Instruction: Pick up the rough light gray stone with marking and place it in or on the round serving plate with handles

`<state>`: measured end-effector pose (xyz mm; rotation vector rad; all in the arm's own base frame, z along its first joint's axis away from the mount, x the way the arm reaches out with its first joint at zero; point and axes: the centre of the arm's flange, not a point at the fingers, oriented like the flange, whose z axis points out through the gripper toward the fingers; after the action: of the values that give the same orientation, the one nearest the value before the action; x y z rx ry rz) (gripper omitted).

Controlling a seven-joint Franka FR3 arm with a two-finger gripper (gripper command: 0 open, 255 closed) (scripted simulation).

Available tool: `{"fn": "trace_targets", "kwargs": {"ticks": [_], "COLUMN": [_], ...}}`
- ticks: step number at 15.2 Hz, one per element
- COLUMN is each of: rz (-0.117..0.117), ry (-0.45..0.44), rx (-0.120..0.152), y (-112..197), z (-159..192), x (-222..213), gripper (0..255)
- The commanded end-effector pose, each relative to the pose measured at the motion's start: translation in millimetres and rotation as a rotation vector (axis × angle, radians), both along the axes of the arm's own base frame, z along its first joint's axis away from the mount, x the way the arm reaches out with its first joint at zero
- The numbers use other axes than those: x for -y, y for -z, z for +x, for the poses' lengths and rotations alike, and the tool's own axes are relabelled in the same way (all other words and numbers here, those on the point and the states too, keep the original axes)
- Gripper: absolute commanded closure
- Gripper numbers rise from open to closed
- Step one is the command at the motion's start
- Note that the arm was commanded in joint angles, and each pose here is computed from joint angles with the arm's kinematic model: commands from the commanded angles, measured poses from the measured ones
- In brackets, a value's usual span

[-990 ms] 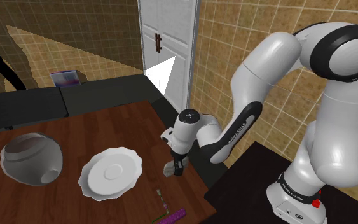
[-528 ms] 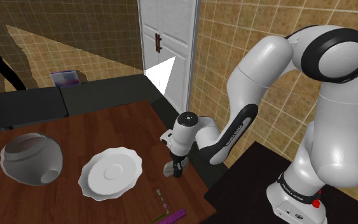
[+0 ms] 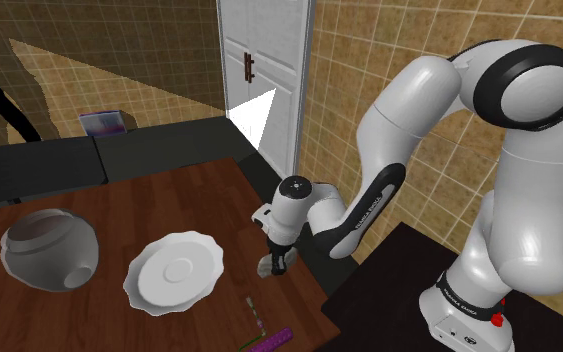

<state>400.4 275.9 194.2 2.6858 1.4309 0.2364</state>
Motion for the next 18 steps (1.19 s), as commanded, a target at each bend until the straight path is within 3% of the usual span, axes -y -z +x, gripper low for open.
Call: {"fn": "trace_targets", "kwargs": {"ticks": [1,4,18], "rz": [0.000,0.000,0.000], "ry": [0.001,0.001,0.001], "rx": [0.000,0.000,0.000], "y": [0,0,-74], "z": [0,0,0], "x": [0,0,0], "gripper": [255,255,255]}}
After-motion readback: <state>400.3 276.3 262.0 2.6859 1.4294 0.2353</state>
